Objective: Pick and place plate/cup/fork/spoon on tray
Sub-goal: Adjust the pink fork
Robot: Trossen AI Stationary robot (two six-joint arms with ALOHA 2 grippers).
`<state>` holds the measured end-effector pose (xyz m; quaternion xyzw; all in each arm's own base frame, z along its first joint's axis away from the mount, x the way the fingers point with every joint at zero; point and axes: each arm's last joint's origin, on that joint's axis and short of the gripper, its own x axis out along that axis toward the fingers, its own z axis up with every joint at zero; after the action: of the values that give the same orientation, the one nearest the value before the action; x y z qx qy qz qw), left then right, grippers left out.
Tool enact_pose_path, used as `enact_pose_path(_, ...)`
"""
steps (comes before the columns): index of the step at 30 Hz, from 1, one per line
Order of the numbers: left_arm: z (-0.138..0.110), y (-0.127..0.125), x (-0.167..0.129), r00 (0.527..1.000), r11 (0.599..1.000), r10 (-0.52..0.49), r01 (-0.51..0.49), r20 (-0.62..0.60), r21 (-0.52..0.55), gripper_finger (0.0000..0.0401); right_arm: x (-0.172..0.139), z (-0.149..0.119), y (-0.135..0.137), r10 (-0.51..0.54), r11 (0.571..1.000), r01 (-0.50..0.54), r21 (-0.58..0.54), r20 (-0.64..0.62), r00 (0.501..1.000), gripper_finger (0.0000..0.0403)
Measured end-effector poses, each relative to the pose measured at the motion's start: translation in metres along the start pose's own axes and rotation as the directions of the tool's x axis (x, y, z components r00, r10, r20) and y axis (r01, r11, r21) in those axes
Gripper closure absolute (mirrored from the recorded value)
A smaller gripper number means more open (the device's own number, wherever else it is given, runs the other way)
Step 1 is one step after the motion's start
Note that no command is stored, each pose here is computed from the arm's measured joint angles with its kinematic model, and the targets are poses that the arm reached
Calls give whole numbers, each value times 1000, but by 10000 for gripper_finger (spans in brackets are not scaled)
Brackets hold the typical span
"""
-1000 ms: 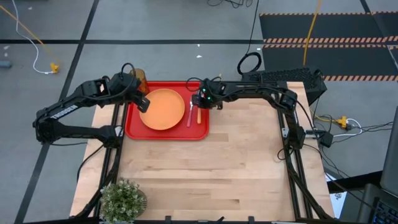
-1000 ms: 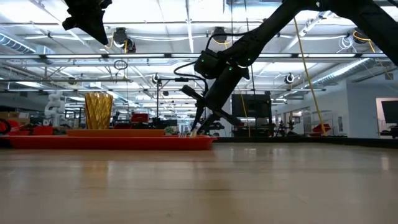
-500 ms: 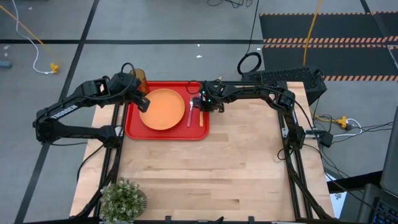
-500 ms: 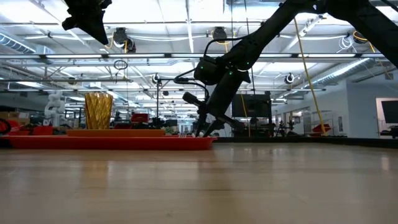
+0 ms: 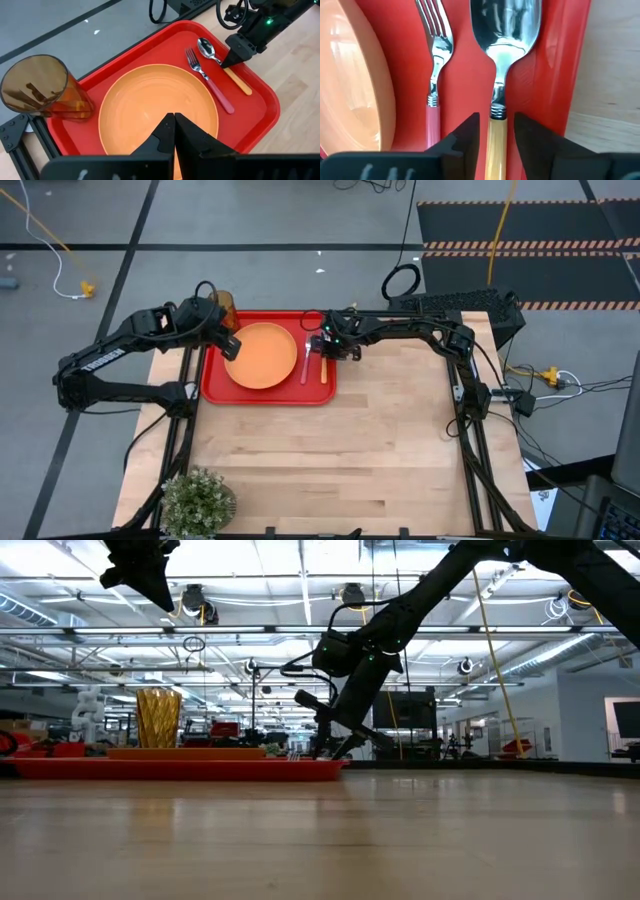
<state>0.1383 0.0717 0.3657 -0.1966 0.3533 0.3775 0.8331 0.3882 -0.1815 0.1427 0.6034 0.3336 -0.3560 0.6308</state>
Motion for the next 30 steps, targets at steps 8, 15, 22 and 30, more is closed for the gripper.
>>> enact_pose_path(8,0,0,0,1000,1000,1,-1,-2,-24,396,-24,7,7,47,996,-45,-75,35,998,268)
enact_pose_path(15,0,0,0,1000,999,1,-1,-1,-49,396,-56,21,44,142,969,-116,-217,108,984,276)
enact_pose_path(22,0,-1,2,1000,1000,0,0,-7,-25,396,-44,28,70,115,934,-94,-346,39,993,314)
enact_pose_path(30,0,-2,2,999,994,-38,35,-23,-103,396,-10,33,66,99,910,-96,-404,-14,995,373)
